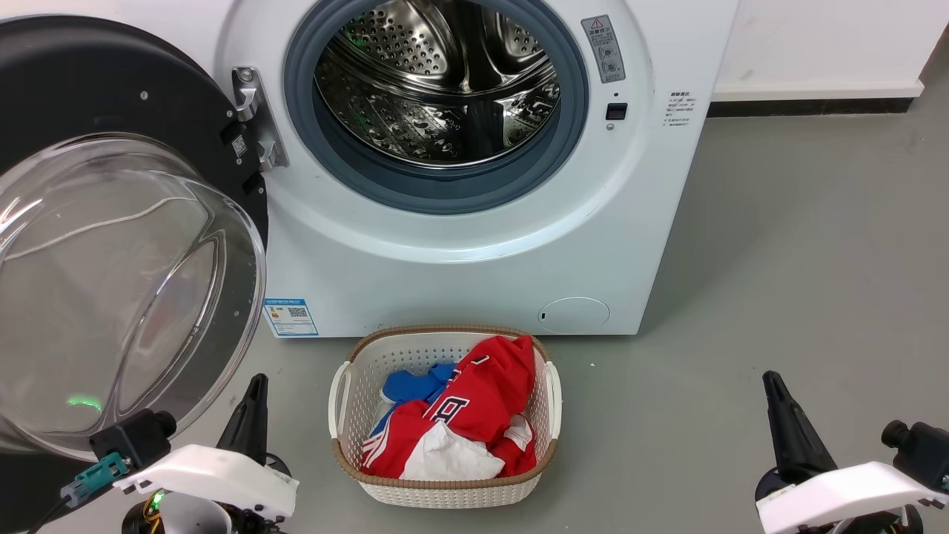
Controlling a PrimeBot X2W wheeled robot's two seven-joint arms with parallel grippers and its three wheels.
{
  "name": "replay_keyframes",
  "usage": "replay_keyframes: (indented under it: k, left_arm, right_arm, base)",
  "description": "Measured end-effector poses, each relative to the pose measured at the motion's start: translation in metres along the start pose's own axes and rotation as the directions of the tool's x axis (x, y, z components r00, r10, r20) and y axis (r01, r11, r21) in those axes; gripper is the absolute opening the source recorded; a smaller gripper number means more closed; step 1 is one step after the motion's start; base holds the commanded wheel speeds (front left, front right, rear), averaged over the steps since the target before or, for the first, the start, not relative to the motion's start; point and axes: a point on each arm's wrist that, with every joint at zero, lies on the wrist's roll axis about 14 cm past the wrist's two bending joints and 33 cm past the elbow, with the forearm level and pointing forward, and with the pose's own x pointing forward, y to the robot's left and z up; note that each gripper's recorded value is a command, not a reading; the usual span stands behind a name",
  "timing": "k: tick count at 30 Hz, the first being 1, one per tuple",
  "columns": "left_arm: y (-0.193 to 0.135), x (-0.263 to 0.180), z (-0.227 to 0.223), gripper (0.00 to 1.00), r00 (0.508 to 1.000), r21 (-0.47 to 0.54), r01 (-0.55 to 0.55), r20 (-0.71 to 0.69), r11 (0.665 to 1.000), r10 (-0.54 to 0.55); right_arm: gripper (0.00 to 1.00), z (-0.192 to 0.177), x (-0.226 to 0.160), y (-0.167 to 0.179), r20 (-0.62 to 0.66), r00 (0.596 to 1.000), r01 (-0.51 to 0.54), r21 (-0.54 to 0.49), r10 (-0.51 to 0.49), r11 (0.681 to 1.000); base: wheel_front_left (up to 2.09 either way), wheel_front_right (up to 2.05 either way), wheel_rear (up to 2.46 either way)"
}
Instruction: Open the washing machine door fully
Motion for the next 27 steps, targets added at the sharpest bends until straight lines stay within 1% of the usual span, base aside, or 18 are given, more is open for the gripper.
replay_keyframes:
  k: [7,12,21,27]
  left_arm:
    - [0.0015,0.0014,-0.0011,0.0,1.0,-0.107,-0.005,-0.004,0.994,0.004]
    - [0.0016,0.003,-0.0003,0.0,1.0,-0.176,-0.003,-0.005,0.984,0.002]
    - [0.0019,0.0043,-0.001,0.0,1.0,-0.294,-0.001,-0.006,0.956,-0.001]
    - [0.0033,0.005,-0.0013,0.0,1.0,-0.364,-0.003,-0.006,0.932,0.001]
  right_arm:
    - [0.0,0.0007,0.0029,-0.0025,0.002,1.0,0.008,0.104,-0.009,0.995]
    - [0.0,0.0013,0.0051,-0.0036,0.003,1.0,0.012,0.173,-0.012,0.985]
    - [0.0,0.0025,0.009,-0.0057,0.003,1.0,0.017,0.288,-0.019,0.958]
    - [0.0,0.0015,0.0099,-0.008,-0.001,1.0,0.025,0.359,-0.026,0.933]
  base:
    - [0.0,0.0,0.0]
    - [0.0,0.0,0.0]
    - [0.0,0.0,0.0]
    - [0.0,0.0,0.0]
